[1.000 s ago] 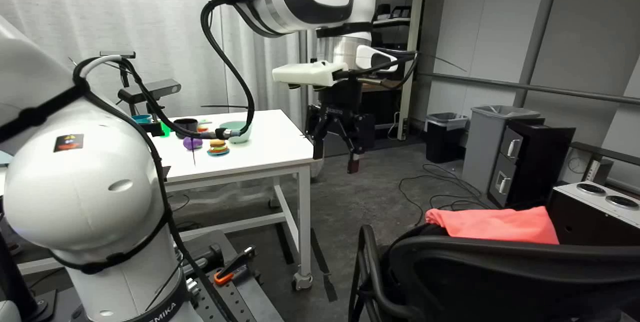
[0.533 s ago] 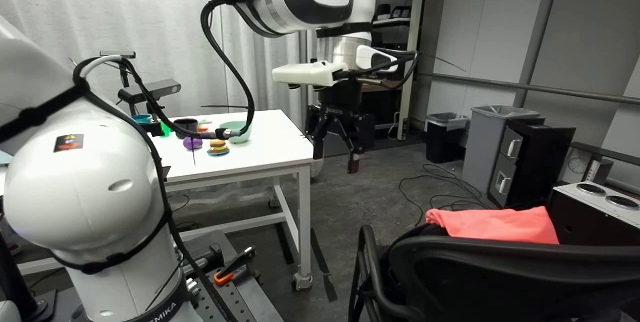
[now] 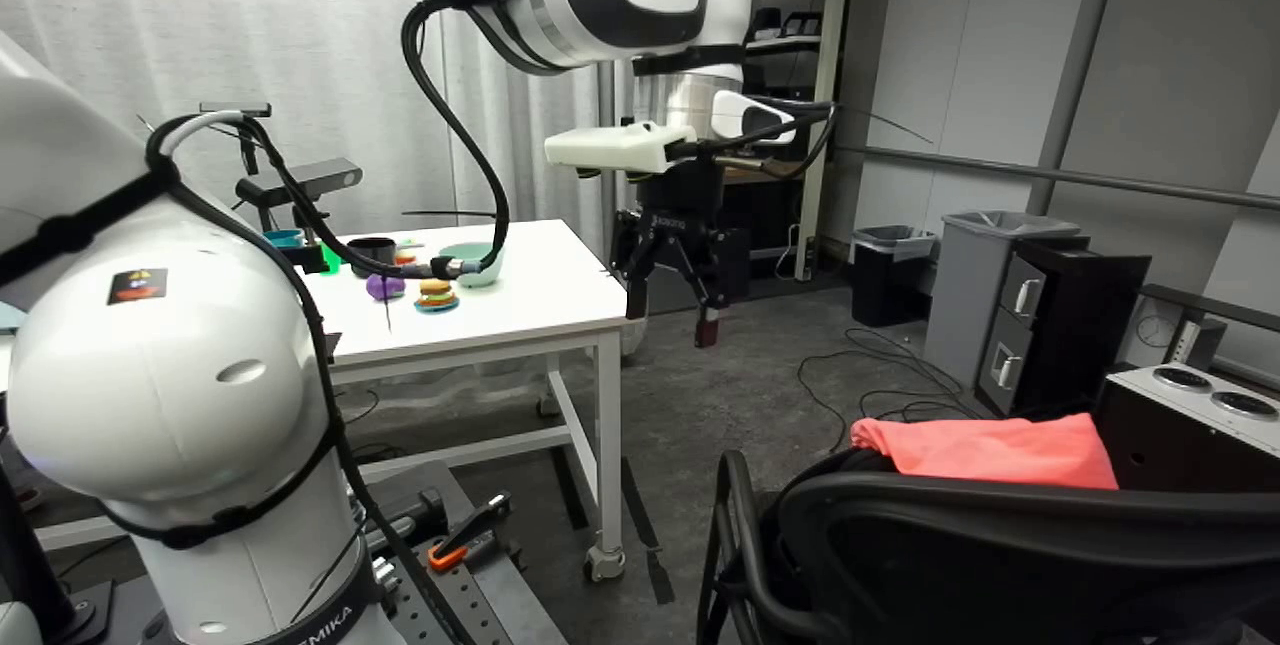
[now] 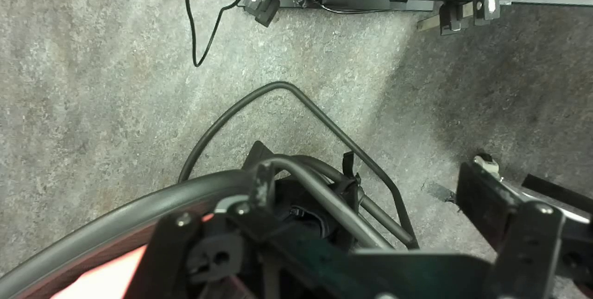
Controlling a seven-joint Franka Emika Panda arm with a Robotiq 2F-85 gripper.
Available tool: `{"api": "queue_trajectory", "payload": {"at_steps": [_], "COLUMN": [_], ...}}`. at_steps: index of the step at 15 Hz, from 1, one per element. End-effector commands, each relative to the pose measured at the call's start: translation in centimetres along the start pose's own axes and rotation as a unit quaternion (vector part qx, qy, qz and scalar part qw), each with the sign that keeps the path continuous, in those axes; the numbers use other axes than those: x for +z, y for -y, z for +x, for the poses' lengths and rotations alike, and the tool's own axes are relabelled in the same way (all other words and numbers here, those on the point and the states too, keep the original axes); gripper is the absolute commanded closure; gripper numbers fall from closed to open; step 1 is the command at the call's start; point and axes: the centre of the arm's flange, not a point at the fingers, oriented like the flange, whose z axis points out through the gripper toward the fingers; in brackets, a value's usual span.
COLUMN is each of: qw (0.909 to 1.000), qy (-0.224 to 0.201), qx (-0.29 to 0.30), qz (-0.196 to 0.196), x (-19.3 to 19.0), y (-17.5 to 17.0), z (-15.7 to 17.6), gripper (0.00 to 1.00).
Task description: Hang the object on the chair
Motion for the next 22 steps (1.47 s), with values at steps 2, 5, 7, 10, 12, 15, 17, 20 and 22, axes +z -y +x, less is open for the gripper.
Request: {"api": "queue_trajectory", "payload": {"at_steps": [2,5,7,10,12,15,17,20,22], "qw": [1.0000,0.9999,0.9996,0.9984,0.9971,0.9943,0.9923,0.9873,0.9853], "qy": [0.000,-0.008,-0.019,-0.043,-0.058,-0.087,-0.105,-0.134,-0.140], "qx": [0.000,0.008,0.019,0.038,0.049,0.061,0.064,0.084,0.096], "qz": [0.000,0.001,0.004,0.001,-0.004,-0.009,-0.017,-0.016,-0.018], "x": [0.0,0.0,0.0,-0.2,-0.4,-0.5,-4.0,-6.8,-8.9], "y": [0.0,0.0,0.1,0.1,0.0,-0.1,1.1,1.7,2.3], "z": [0.0,0.1,0.3,0.7,0.9,1.3,8.2,11.9,15.4], "gripper": [0.00,0.00,0.00,0.00,0.00,0.00,0.00,0.00,0.00]}}
